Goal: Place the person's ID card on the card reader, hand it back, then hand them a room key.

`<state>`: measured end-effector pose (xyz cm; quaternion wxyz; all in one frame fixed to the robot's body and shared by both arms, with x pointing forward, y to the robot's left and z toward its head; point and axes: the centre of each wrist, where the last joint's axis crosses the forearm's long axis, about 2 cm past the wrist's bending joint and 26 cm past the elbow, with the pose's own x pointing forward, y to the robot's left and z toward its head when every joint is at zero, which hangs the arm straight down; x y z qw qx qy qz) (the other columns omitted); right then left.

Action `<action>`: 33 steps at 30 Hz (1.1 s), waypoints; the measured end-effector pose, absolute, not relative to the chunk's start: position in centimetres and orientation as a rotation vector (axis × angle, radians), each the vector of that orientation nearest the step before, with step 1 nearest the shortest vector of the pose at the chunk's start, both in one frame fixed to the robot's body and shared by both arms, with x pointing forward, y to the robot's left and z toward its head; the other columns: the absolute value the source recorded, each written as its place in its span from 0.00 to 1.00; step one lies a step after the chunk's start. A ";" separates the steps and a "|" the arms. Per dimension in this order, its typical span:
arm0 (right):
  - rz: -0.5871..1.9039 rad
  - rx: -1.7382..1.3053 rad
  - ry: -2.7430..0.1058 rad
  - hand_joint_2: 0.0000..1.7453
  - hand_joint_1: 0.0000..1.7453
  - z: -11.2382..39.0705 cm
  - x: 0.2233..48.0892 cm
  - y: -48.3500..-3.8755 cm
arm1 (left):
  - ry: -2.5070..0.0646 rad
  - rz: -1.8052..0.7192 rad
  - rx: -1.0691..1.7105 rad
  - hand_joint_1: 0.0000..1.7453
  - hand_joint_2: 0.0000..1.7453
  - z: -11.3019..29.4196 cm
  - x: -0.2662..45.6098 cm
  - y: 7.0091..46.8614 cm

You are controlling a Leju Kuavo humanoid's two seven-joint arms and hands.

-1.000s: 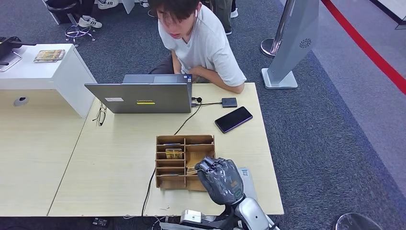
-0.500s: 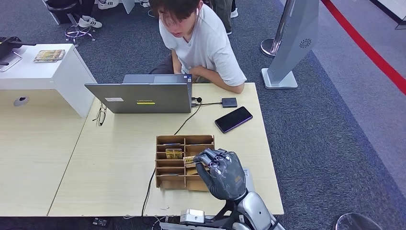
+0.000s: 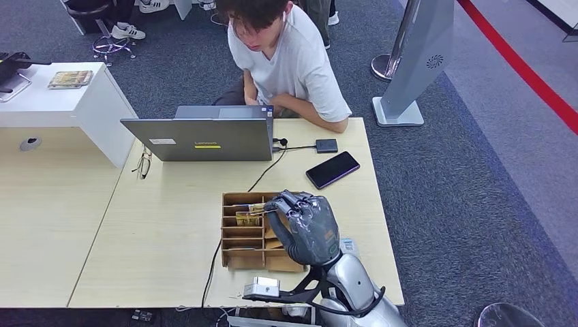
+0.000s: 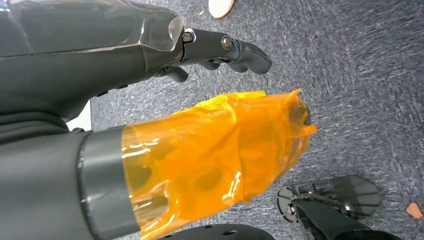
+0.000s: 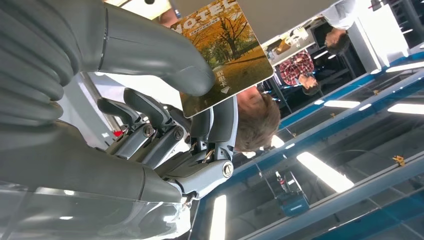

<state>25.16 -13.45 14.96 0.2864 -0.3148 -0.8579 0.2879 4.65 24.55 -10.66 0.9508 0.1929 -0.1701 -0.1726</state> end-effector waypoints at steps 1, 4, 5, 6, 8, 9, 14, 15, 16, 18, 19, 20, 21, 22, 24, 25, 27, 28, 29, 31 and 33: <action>0.770 -0.837 -2.293 1.00 1.00 15.1 25.4 -13.3 | -0.346 -0.356 0.391 0.00 0.00 -10.6 4.7 24.5; 0.776 -0.830 -2.291 1.00 1.00 15.4 26.1 -12.7 | -0.336 -0.372 0.385 0.00 0.00 -10.6 5.2 24.2; 0.782 -0.829 -2.290 1.00 1.00 15.5 26.4 -12.5 | -0.335 -0.380 0.383 0.00 0.00 -10.5 5.3 24.1; 0.790 -0.828 -2.290 1.00 1.00 15.6 26.6 -12.3 | -0.335 -0.387 0.381 0.00 0.00 -10.5 5.5 24.0; 0.806 -0.826 -2.289 1.00 1.00 15.8 27.2 -11.9 | -0.337 -0.404 0.377 0.00 0.00 -10.5 5.8 23.9; 0.811 -0.825 -2.290 1.00 1.00 15.9 27.4 -11.7 | -0.339 -0.411 0.376 0.00 0.00 -10.4 6.0 23.9; 0.819 -0.824 -2.289 1.00 1.00 16.4 28.4 -11.0 | -0.351 -0.445 0.373 0.00 0.00 -10.4 6.4 23.7; 0.820 -0.824 -2.286 1.00 1.00 16.5 28.6 -10.8 | -0.354 -0.457 0.374 0.00 0.00 -10.3 6.5 23.7; 0.821 -0.823 -2.283 1.00 1.00 16.6 28.8 -10.6 | -0.357 -0.469 0.375 0.00 0.00 -10.3 6.6 23.7; 0.829 -0.824 -2.276 1.00 1.00 16.9 29.3 -10.3 | -0.359 -0.493 0.375 0.00 0.00 -10.3 6.9 23.6; 0.835 -0.827 -2.272 1.00 1.00 17.0 29.5 -10.2 | -0.360 -0.503 0.376 0.00 0.00 -10.3 7.0 23.6; 0.842 -0.831 -2.267 1.00 1.00 17.1 29.8 -10.0 | -0.361 -0.510 0.376 0.00 0.00 -10.2 7.2 23.6; 0.849 -0.835 -2.262 1.00 1.00 17.2 30.0 -9.9 | -0.363 -0.518 0.377 0.00 0.00 -10.2 7.3 23.5; 0.856 -0.838 -2.257 1.00 1.00 17.3 30.3 -9.8 | -0.364 -0.525 0.378 0.00 0.00 -10.2 7.5 23.5; 0.866 -0.844 -2.246 1.00 1.00 17.6 30.9 -9.6 | -0.366 -0.536 0.377 0.00 0.00 -10.1 7.7 23.5; 0.870 -0.847 -2.242 1.00 1.00 17.8 31.1 -9.6 | -0.367 -0.541 0.377 0.00 0.00 -10.1 7.9 23.5; 0.877 -0.858 -2.234 1.00 1.00 18.1 31.7 -9.5 | -0.373 -0.552 0.375 0.00 0.00 -10.1 8.2 23.5; 0.881 -0.866 -2.232 1.00 1.00 18.3 32.0 -9.4 | -0.377 -0.556 0.374 0.00 0.00 -10.0 8.3 23.5; 0.885 -0.875 -2.230 1.00 1.00 18.5 32.2 -9.4 | -0.381 -0.561 0.373 0.00 0.00 -10.0 8.5 23.5; 0.892 -0.891 -2.227 1.00 1.00 18.9 32.7 -9.5 | -0.387 -0.569 0.371 0.00 0.00 -9.9 8.8 23.4; 0.894 -0.904 -2.221 1.00 1.00 19.2 33.1 -9.5 | -0.392 -0.580 0.368 0.00 0.00 -9.9 9.0 23.3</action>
